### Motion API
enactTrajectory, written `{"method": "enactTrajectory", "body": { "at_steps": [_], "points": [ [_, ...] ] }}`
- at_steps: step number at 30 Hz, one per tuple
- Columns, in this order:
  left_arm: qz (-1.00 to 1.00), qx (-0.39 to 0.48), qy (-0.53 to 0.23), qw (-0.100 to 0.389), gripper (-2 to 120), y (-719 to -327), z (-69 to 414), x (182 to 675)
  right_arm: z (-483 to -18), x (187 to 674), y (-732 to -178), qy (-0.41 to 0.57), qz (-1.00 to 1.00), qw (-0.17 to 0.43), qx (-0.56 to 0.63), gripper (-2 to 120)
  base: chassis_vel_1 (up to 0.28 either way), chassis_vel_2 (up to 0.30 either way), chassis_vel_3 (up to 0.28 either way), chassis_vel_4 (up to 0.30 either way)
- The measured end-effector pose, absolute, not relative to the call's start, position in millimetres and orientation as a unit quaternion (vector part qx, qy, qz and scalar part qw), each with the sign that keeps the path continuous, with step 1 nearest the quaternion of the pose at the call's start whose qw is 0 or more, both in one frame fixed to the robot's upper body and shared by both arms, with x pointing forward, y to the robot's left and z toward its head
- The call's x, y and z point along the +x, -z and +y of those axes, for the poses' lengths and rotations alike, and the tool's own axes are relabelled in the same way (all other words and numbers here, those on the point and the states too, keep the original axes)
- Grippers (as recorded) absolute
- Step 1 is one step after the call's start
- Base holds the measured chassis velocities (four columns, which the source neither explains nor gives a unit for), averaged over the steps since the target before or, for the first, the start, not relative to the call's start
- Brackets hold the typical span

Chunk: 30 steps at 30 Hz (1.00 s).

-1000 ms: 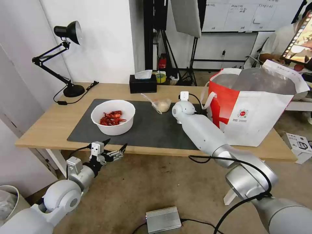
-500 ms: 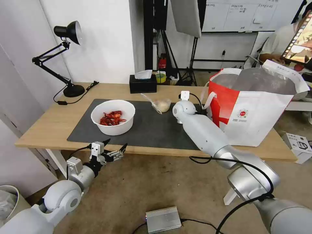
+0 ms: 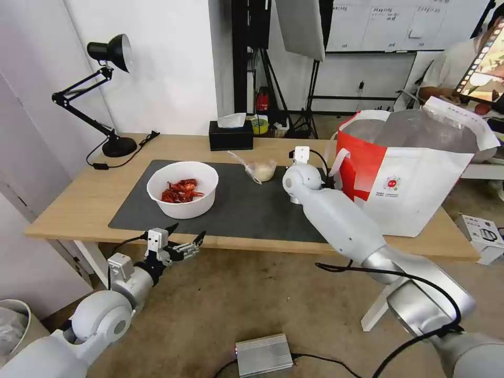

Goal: Pick up the trash from the table and place it into the takeout bag.

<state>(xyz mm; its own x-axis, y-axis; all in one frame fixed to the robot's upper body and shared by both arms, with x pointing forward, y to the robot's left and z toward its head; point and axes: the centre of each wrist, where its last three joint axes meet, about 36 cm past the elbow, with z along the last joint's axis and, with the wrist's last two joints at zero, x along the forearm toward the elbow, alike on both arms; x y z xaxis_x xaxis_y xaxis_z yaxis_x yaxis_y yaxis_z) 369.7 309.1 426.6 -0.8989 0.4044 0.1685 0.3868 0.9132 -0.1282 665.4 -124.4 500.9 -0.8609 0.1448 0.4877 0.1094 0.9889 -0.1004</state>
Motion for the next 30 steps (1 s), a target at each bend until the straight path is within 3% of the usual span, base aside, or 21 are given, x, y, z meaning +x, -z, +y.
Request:
{"method": "enactTrajectory", "body": {
  "at_steps": [6,13,30],
  "points": [
    [-0.973,-0.202,-0.046,0.097,100,-426.2,309.6,369.8,-129.9,648.5,-488.1,-0.048,-0.969,0.238,-0.054,0,0.000,0.000,0.000,0.000],
    [-0.973,-0.202,-0.047,0.099,100,-424.1,308.4,369.0,-136.1,620.7,-451.7,-0.071,-0.984,0.157,-0.034,0,0.000,0.000,0.000,0.000],
    [-0.973,-0.201,-0.048,0.102,100,-423.1,307.4,366.5,-150.9,565.4,-461.9,-0.089,-0.995,0.052,0.005,0,0.000,0.000,0.000,0.000]
  ]
}}
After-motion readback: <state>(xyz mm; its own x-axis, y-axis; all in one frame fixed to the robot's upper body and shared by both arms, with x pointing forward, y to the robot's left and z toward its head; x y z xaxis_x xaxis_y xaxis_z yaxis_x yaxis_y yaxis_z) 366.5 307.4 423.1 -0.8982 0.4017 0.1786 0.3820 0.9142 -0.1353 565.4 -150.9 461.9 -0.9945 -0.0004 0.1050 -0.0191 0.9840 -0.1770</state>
